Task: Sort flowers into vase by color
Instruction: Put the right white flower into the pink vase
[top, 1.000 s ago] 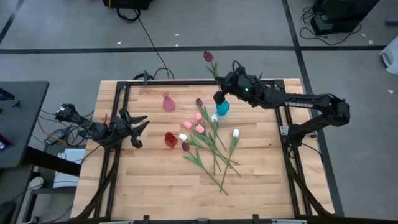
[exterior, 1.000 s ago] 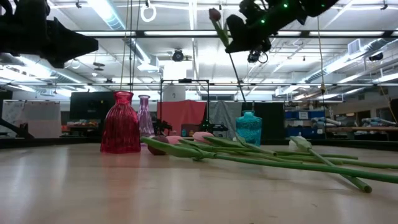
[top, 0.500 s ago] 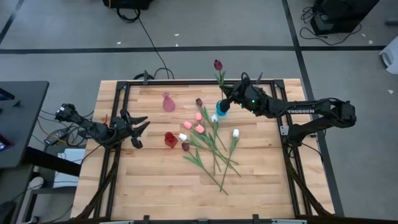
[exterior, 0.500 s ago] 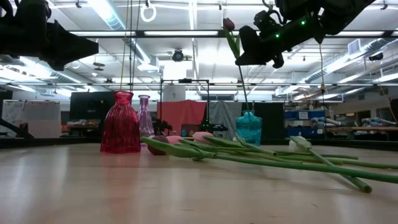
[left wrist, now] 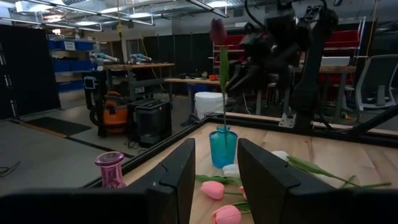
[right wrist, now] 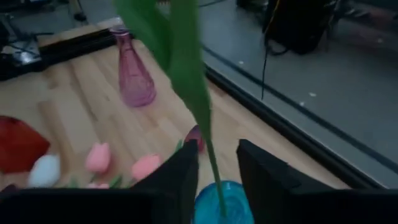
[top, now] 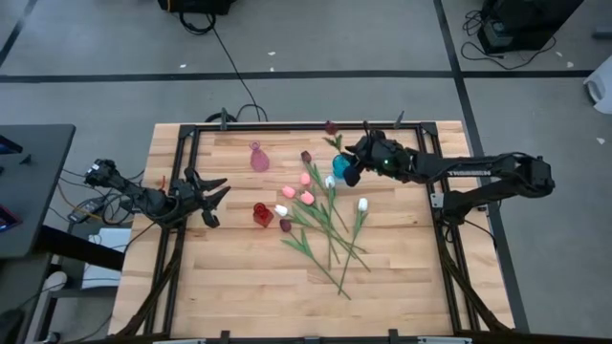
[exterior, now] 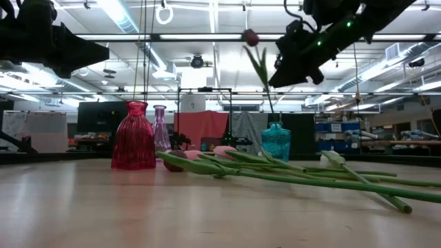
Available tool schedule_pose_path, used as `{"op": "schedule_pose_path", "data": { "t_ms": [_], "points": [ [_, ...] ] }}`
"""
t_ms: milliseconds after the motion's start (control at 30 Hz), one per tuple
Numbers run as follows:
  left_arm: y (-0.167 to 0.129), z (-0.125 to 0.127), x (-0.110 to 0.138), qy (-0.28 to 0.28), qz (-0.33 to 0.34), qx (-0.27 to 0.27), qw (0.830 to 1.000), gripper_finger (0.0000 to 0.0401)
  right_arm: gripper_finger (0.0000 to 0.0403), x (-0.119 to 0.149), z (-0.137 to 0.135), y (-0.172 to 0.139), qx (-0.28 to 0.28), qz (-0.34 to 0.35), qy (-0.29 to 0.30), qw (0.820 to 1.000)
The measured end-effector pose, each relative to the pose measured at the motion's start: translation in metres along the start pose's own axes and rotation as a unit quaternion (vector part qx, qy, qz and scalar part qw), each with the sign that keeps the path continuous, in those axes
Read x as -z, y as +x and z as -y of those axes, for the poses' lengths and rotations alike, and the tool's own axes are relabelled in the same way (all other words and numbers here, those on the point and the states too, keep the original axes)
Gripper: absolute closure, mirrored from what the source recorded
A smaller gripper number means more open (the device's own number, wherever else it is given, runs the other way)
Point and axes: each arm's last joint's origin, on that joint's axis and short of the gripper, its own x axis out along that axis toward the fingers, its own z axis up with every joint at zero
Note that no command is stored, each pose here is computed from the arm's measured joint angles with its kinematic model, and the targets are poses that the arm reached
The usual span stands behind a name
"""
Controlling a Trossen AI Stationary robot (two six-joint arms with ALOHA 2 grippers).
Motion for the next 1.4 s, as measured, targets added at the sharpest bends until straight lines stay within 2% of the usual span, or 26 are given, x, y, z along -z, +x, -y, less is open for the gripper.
{"op": "schedule_pose_path", "data": {
  "t_ms": [100, 200, 333, 500, 567, 700, 833, 933, 1033, 1233, 1300, 1400],
  "points": [
    [0.0, 0.0, 0.0, 0.0, 0.0, 0.0, 1.0, 0.0277, 0.0238, -0.009, -0.002, -0.013, -0.006, -0.038, 0.001, 0.999],
    [0.0, 0.0, 0.0, 0.0, 0.0, 0.0, 1.0, 0.0277, 0.0218, -0.018, -0.013, -0.029, 0.001, -0.099, 0.008, 0.995],
    [0.0, 0.0, 0.0, 0.001, 0.0, -0.002, 1.0, 0.0277, 0.0218, -0.007, -0.046, -0.036, 0.003, -0.181, 0.014, 0.983],
    [0.0, -0.001, -0.001, 0.008, 0.001, -0.012, 1.0, 0.0277, 0.0238, 0.012, -0.087, -0.022, -0.019, -0.284, 0.012, 0.959],
    [0.0, -0.001, -0.002, 0.007, 0.004, -0.013, 1.0, 0.0277, 0.0247, 0.02, -0.095, -0.012, -0.019, -0.338, 0.009, 0.941],
    [0.0, -0.001, -0.003, 0.011, 0.009, -0.014, 1.0, 0.0277, 0.0256, 0.037, -0.107, 0.005, -0.004, -0.421, 0.075, 0.904],
    [0.0, -0.002, -0.005, 0.021, 0.015, -0.015, 1.0, 0.0277, 0.0256, 0.054, -0.114, 0.01, 0.006, -0.515, 0.163, 0.842],
    [0.0, -0.002, -0.005, 0.026, 0.015, -0.015, 0.999, 0.0277, 0.0257, 0.061, -0.119, 0.009, 0.032, -0.546, 0.216, 0.809],
    [0.0, -0.002, -0.006, 0.027, 0.016, -0.016, 0.999, 0.0277, 0.0257, 0.069, -0.126, 0.006, 0.05, -0.565, 0.234, 0.79],
    [0.0, -0.002, -0.007, 0.042, 0.02, -0.017, 0.999, 0.0277, 0.0257, 0.089, -0.136, 0.012, 0.085, -0.59, 0.241, 0.766],
    [0.0, -0.002, -0.007, 0.044, 0.02, -0.017, 0.999, 0.0277, 0.0257, 0.093, -0.136, 0.015, 0.092, -0.591, 0.238, 0.765],
    [0.0, -0.002, -0.008, 0.054, 0.024, -0.019, 0.998, 0.0277, 0.0257, 0.097, -0.138, 0.02, 0.093, -0.581, 0.237, 0.773]
  ]
}}
